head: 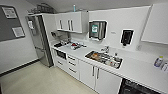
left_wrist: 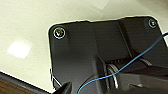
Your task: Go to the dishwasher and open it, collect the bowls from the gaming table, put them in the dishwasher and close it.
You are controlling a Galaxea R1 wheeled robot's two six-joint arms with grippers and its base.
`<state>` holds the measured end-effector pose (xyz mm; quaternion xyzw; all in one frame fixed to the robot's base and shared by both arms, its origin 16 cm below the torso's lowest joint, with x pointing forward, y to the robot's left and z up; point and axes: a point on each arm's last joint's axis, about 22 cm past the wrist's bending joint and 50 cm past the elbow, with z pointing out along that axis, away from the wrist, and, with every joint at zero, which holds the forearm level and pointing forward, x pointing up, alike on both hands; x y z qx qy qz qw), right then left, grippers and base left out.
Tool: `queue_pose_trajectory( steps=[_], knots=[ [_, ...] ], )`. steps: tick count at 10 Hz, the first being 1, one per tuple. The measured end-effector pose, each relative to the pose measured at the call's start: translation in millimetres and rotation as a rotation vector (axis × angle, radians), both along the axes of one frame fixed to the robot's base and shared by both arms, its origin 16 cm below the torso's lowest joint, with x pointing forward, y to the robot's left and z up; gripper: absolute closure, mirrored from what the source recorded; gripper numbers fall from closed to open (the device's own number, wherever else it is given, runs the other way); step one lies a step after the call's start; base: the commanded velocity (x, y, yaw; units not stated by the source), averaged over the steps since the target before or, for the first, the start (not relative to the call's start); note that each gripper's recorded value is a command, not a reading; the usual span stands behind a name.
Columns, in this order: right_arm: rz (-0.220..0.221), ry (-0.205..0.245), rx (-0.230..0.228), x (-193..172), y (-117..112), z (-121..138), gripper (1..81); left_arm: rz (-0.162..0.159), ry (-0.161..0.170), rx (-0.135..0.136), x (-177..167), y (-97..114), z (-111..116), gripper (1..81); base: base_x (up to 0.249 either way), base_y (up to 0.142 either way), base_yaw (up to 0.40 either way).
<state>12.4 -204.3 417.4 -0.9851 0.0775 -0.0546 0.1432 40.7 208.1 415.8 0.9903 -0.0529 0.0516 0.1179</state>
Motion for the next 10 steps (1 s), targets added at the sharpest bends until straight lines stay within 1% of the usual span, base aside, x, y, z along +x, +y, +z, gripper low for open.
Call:
queue_pose_trajectory(
  steps=[3,7,10],
  knots=[
    [0.002,0.008,0.001,-2,2,0,1.0,0.000,0.002,0.000,-1,0,0,1.0,0.000,0.000,0.357],
    [0.003,0.010,0.002,-4,3,0,1.0,-0.003,0.003,-0.014,-1,-12,1,1.0,0.000,0.000,0.357],
    [0.003,0.010,0.002,-4,4,0,1.0,-0.003,0.002,-0.009,0,-9,0,1.0,0.000,0.000,0.357]
  ],
)
